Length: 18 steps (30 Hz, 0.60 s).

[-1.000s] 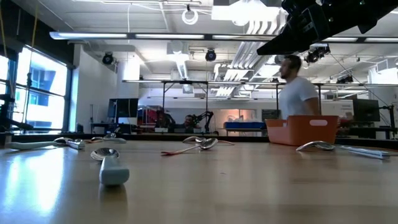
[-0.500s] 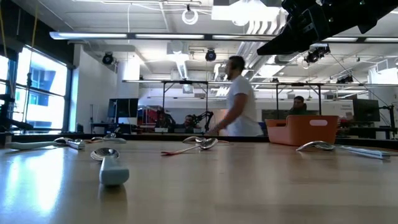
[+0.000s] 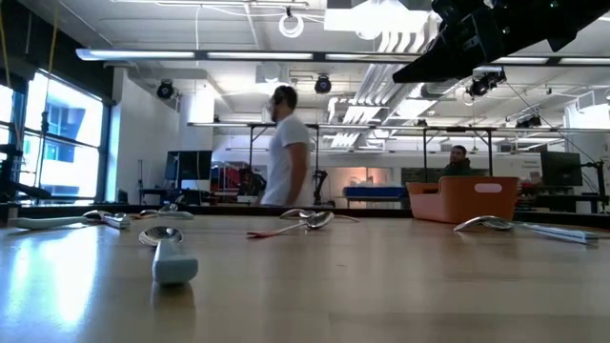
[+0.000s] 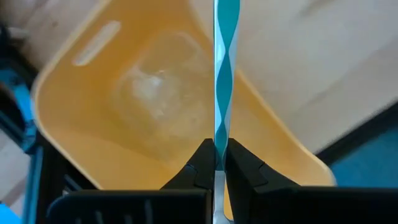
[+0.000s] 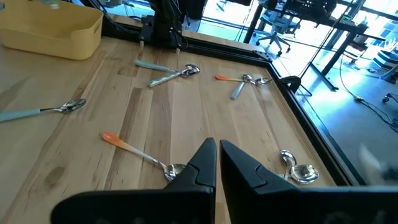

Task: Sort silverware by color (type)
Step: Put the bottom light blue patterned spoon into the yellow bin

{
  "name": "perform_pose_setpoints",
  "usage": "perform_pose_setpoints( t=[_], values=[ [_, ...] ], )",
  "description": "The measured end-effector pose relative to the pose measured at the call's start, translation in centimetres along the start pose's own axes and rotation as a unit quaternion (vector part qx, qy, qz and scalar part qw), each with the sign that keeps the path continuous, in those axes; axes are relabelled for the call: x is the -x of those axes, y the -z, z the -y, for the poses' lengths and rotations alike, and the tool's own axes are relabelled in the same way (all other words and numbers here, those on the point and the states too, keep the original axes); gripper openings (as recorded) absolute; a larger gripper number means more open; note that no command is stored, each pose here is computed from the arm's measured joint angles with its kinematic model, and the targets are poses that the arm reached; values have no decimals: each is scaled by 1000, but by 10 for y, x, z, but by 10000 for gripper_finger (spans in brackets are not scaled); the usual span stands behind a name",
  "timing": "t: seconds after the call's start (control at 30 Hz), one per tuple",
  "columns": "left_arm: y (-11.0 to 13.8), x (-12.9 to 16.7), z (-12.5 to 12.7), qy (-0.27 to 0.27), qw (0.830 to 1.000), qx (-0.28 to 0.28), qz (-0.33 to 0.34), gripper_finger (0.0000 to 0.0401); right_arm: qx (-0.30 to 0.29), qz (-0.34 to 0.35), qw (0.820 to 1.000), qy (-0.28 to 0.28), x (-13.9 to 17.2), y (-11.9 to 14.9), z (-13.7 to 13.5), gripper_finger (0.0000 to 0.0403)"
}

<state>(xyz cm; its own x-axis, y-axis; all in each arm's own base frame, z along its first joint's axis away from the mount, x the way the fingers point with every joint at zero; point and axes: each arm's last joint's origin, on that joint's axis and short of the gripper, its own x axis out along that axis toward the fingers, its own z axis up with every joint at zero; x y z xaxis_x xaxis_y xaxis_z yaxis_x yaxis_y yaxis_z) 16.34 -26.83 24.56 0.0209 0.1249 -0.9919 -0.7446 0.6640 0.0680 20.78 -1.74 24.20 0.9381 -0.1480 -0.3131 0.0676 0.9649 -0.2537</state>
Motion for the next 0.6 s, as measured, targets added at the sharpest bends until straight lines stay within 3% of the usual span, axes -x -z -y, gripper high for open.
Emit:
perform_pose_setpoints(
  t=[0.27,0.6],
  values=[
    [-6,-23,-28,45,998,35,-37,5,0,2,1000,1,0,0,0,7],
    [-4,-43,-44,24,995,63,-80,5,0,3,1000,1,0,-1,0,7]
  ],
)
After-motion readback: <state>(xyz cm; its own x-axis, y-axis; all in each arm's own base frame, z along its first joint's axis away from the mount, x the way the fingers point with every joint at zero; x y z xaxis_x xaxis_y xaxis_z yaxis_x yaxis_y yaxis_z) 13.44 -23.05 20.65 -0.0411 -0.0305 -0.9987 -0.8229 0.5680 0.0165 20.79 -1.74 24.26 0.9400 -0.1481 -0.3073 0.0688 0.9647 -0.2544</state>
